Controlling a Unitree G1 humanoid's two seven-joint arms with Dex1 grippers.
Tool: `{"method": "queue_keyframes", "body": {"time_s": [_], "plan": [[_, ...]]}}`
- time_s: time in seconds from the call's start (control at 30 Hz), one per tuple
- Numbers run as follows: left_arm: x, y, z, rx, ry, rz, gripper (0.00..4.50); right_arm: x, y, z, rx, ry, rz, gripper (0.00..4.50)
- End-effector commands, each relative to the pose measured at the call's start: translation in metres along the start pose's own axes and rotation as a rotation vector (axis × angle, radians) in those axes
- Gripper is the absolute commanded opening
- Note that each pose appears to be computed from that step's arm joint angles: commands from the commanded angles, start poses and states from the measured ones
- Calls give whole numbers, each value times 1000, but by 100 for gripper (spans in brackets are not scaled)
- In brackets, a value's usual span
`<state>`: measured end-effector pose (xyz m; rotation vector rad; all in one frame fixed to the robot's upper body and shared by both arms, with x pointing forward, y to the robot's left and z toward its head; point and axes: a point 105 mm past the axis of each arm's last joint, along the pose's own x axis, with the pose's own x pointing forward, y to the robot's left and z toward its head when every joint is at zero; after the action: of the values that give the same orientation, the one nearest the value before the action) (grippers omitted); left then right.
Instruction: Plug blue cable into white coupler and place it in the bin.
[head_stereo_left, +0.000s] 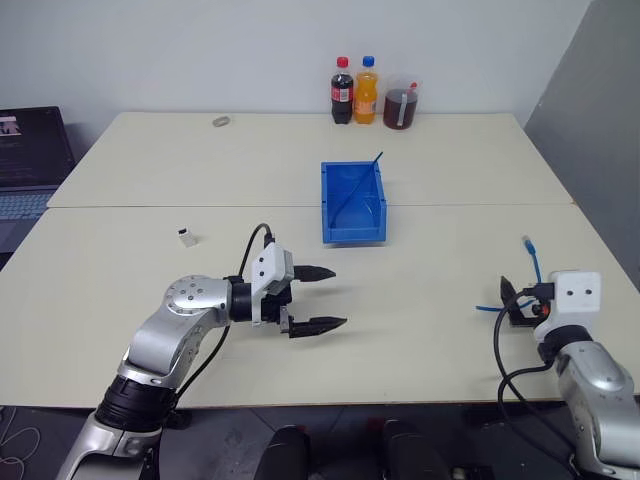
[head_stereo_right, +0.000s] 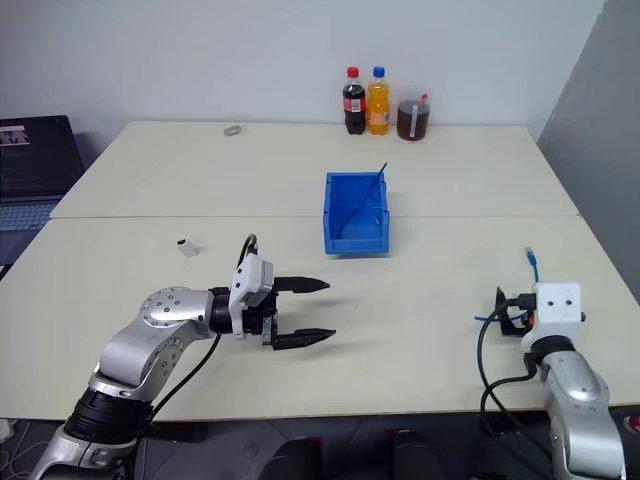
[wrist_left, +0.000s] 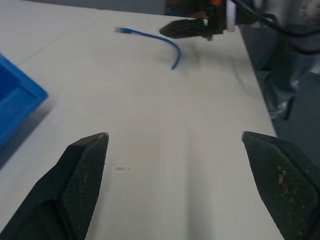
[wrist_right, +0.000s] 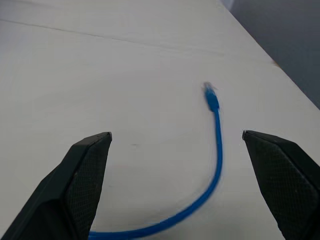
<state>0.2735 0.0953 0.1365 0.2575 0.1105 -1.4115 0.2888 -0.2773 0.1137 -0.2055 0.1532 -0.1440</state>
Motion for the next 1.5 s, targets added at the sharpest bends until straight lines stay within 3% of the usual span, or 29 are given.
{"method": "queue_keyframes", "body": {"time_s": [0.03, 0.37, 0.87, 0.97, 1.03, 1.23, 1.33, 1.5], "plan": [[2, -1, 7, 30, -8, -37, 450, 16, -18, 2, 52, 73, -12, 445], [5, 0, 7, 45, -9, -47, 450, 65, -52, -19, 104, 261, 25, 445], [2, 4, 2, 50, 4, -14, 450, 69, -49, -24, 128, 310, 147, 33], [2, 5, 2, 51, 4, -9, 450, 67, -47, -22, 134, 314, 186, 3], [0, 6, 0, 53, 11, -6, 450, 63, -37, -13, 105, 284, 276, 3], [-22, 5, -18, 25, 89, 38, 450, 13, 35, 34, -234, 165, 825, 3], [-42, 1, -34, 2, 162, 72, 450, -14, 79, 44, -442, 107, 1076, 3], [-75, 0, -56, -51, 246, 177, 450, -24, 147, 44, -633, -10, 1291, 3]]}}
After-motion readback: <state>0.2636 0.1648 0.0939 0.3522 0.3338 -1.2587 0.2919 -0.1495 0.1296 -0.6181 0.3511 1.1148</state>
